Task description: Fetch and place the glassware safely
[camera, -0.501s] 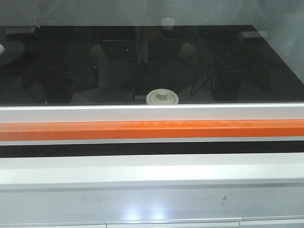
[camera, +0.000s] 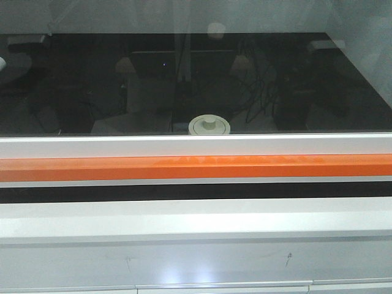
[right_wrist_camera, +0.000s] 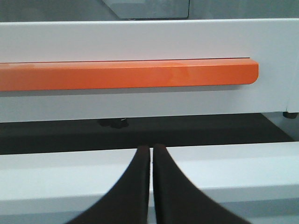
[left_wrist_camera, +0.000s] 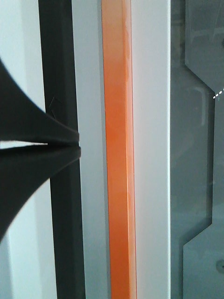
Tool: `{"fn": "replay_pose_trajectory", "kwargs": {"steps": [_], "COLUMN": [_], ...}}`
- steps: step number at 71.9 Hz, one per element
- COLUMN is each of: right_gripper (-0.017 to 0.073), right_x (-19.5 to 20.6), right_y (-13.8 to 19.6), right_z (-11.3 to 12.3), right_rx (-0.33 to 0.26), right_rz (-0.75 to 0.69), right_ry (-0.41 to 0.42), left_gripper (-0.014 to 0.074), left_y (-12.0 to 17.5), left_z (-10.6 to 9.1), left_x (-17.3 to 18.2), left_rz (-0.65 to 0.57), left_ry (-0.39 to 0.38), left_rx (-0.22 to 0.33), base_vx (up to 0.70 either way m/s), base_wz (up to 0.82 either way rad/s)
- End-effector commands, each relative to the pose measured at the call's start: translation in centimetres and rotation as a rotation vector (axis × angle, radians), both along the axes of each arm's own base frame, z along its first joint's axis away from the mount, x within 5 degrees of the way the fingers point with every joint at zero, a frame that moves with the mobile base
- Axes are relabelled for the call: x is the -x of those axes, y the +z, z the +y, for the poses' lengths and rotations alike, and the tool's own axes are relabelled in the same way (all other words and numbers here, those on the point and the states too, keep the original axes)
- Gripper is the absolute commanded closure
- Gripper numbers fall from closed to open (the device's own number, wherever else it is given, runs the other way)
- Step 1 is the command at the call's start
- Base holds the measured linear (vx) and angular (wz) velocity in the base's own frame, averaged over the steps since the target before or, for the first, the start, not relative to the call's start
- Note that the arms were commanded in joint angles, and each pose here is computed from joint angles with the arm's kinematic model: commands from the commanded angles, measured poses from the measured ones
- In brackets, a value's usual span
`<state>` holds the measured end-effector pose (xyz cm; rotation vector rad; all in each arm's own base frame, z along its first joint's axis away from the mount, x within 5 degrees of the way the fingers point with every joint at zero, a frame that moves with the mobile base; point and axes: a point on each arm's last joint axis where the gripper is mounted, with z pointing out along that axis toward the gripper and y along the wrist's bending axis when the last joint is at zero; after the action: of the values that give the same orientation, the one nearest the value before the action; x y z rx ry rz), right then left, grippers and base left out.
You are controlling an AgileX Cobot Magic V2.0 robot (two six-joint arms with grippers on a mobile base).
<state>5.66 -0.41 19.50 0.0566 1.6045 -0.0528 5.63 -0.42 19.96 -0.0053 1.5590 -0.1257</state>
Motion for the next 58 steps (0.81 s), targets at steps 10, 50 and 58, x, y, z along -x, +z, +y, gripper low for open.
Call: {"fn": "replay_pose_trajectory", "kwargs": {"steps": [10,50,58], "right_gripper": [0.0567,0.0567,0.0567], "right_x": [0.0,0.1,0.0], "right_y": [0.1,1.1,0.5], "right_z": [0.0,0.0,0.1], "right_rx": [0.019,-0.147,-0.213], "right_rz": [-0.061,-0.180,-0.115], "right_ry": [0.004,0.012,0.009], "left_gripper": [0.0601,0.0601,0.0601], "left_y": [-0.3,0.9,1.5], "left_z": [-0.1,-0.1,-0.1], "left_x": [0.0,0.1,0.2], "left_rz": [-0.047,-0.180,-0.183], "left_ry": [-0.009,-0.015,-0.017], "left_rx": [0.014,-0.015,0.010], "base_vx": [0.00,0.00,0.00], "base_wz": [0.00,0.00,0.00]}}
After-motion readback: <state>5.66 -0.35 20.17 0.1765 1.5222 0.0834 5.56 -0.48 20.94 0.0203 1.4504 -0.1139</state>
